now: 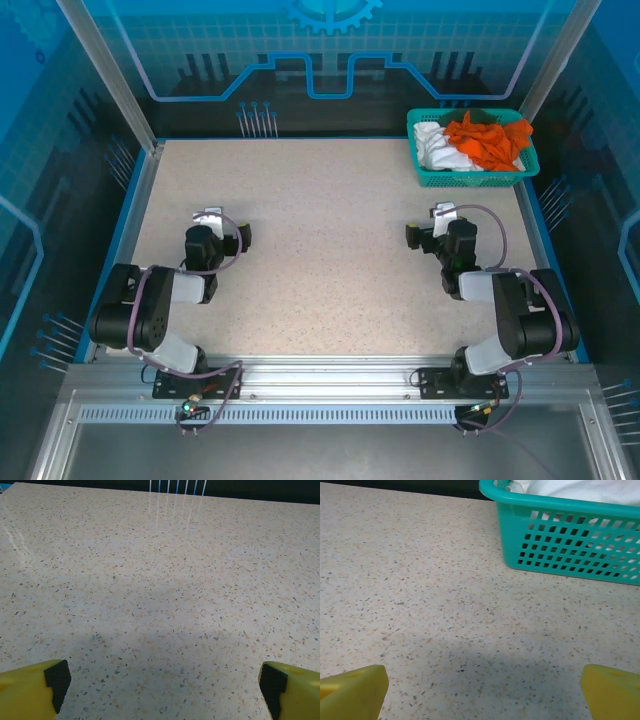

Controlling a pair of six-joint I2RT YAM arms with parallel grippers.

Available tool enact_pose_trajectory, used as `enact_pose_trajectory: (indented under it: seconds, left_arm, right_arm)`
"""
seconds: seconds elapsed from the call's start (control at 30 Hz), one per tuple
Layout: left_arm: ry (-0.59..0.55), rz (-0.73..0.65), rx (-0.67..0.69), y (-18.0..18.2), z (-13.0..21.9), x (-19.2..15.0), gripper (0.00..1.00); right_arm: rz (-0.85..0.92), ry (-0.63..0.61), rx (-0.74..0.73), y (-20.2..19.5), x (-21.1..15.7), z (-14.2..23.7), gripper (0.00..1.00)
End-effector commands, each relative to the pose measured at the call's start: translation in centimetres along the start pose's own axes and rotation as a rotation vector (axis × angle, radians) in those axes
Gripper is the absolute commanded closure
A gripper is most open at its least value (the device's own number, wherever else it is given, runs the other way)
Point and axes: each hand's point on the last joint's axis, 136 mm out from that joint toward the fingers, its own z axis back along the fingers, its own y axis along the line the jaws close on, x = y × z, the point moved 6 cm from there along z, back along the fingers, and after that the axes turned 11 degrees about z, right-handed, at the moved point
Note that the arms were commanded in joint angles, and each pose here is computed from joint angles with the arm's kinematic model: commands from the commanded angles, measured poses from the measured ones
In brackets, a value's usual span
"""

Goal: Fold and stack the t-shirts

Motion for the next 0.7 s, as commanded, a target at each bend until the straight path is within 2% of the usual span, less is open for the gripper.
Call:
enact_pose_trajectory:
  seconds: [0.0, 0.67]
  left_arm:
    - [-0.043, -0.009, -0.015, -0.21, -0.12, 1.19, 0.01]
    - [-0.043, -0.011, -0.013, -0.25, -0.11, 1.16, 0.01]
  right_arm:
    - [0.005, -0.016, 0.033, 0.14, 0.45, -0.23, 0.0]
    - [0.005, -0.015, 0.032, 0.12, 0.43, -0.23, 0.0]
